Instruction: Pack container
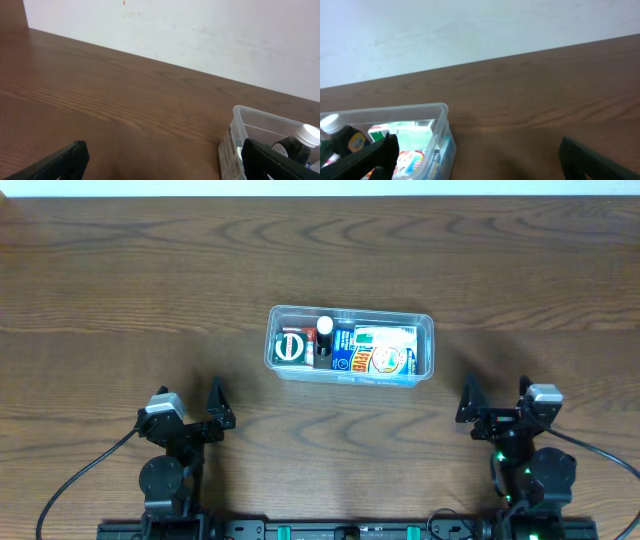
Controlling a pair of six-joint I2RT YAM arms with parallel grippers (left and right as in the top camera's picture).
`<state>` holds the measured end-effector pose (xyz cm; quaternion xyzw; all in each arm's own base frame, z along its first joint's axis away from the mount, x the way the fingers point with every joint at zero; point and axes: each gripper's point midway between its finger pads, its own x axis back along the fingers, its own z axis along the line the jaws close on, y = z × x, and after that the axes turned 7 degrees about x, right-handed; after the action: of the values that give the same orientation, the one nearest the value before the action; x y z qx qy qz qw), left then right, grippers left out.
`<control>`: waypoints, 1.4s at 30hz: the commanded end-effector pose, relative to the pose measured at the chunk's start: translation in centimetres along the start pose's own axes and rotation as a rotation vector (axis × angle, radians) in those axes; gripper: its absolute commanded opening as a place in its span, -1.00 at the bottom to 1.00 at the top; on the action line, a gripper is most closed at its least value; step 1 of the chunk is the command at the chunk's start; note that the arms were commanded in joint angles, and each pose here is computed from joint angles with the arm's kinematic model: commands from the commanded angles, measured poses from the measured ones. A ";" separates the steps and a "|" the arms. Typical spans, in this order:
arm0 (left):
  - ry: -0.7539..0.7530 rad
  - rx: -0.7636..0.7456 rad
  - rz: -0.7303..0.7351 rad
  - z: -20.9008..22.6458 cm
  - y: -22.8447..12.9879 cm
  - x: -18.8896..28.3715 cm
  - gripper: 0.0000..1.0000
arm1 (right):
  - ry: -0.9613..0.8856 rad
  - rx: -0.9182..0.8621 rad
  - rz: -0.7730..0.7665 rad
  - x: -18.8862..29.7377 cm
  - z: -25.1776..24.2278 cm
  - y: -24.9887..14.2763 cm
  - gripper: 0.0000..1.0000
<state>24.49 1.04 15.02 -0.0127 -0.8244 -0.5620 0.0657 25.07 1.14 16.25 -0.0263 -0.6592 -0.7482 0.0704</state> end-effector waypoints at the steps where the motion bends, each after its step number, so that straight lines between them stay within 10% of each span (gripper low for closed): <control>1: 0.033 -0.007 0.045 0.9 -1.6 -0.2 0.96 | 0.004 0.019 0.016 -0.2 -0.1 -1.5 0.99; 42: 0.033 -0.007 0.045 0.9 -1.6 -0.2 0.96 | -0.010 0.024 -0.067 0.4 -0.3 -0.4 0.99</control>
<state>24.49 1.04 15.02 -0.0127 -0.8244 -0.5620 0.0657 24.63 0.93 15.87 -0.0068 -0.6639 -0.7464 0.0452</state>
